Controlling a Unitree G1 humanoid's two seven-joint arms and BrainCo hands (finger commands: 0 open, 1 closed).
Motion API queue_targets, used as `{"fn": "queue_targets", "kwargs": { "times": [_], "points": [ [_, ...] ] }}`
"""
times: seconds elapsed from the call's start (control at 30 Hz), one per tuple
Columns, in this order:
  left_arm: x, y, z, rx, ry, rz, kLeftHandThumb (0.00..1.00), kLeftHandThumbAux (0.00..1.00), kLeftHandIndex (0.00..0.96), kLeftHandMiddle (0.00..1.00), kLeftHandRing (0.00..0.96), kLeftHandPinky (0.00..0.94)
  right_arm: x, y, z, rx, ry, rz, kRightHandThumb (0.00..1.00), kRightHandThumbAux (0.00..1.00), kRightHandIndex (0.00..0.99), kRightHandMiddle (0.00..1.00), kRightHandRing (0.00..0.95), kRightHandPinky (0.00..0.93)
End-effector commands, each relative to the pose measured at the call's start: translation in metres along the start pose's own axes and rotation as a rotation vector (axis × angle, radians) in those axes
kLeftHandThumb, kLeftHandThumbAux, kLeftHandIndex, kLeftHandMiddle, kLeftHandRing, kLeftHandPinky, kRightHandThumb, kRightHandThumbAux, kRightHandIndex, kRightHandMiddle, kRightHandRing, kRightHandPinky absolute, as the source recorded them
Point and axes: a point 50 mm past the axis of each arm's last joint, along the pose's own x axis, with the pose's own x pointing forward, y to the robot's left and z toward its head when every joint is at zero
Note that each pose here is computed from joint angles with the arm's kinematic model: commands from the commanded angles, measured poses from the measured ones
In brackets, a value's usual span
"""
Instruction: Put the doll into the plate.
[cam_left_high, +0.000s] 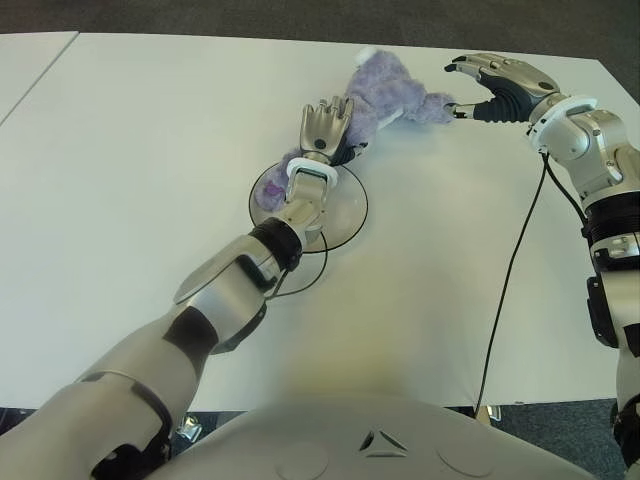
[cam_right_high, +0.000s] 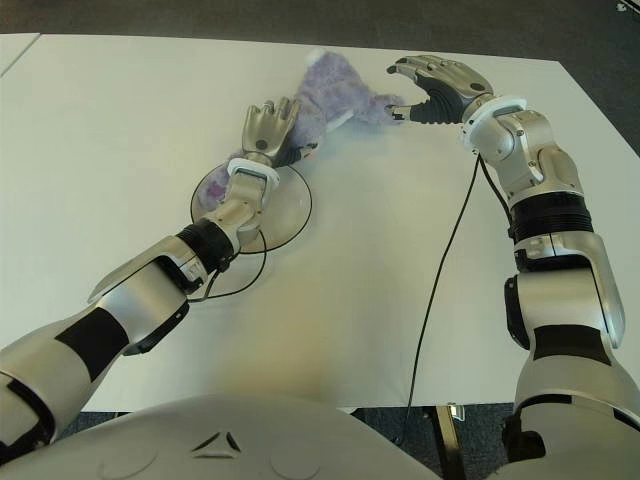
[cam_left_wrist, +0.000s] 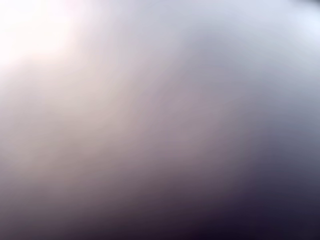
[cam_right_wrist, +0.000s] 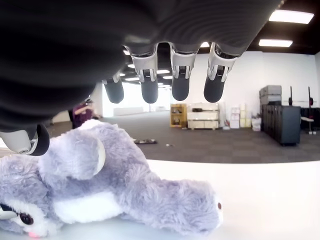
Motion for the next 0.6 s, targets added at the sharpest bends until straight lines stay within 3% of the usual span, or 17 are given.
{"fn": "queue_targets", "kwargs": {
  "times": [0.03,0.07,0.13,0.2,0.23,0.4,0.6],
  "points": [
    [-0.0099,-0.0251,-0.0119,-0.033,0.016,-0.061,0.695,0.37,0.175,0.409,0.568,0.661,-0.0043,0.0037,-0.0004,-0.005,-0.003,0.029,0.405,0.309,0.0,0.0,0.0,0.046],
    [-0.0096,-0.0256,-0.0126,-0.048,0.012,-0.058,0.719,0.382,0.194,0.427,0.581,0.667,-0.005,0.004,-0.0004,-0.004,-0.005,0.032,0.403,0.311,0.0,0.0,0.0,0.044],
    [-0.0092,-0.0261,-0.0131,-0.064,0.009,-0.053,0.864,0.514,0.279,0.467,0.629,0.68,-0.0056,0.0042,-0.0003,-0.003,-0.006,0.035,0.394,0.321,0.0,0.0,0.0,0.027],
    [-0.0087,-0.0265,-0.0136,-0.082,0.01,-0.052,0.912,0.559,0.308,0.481,0.646,0.684,-0.0059,0.0045,-0.0002,0.001,-0.007,0.037,0.391,0.324,0.0,0.0,0.0,0.021],
    [-0.0084,-0.0267,-0.0138,-0.093,0.012,-0.053,0.944,0.596,0.326,0.472,0.585,0.624,-0.006,0.0047,-0.0001,0.004,-0.007,0.039,0.4,0.33,0.0,0.0,0.0,0.019],
    [-0.0079,-0.0272,-0.0147,-0.168,0.006,-0.055,0.99,0.651,0.371,0.456,0.485,0.514,-0.0063,0.0051,-0.0001,0.004,-0.004,0.046,0.414,0.347,0.0,0.0,0.0,0.022],
    [-0.0093,-0.0281,-0.0196,-0.324,-0.013,-0.043,0.999,0.656,0.442,0.491,0.441,0.484,-0.0065,0.0062,-0.0006,0.001,0.001,0.052,0.403,0.363,0.0,0.0,0.0,0.039]
  ]
}}
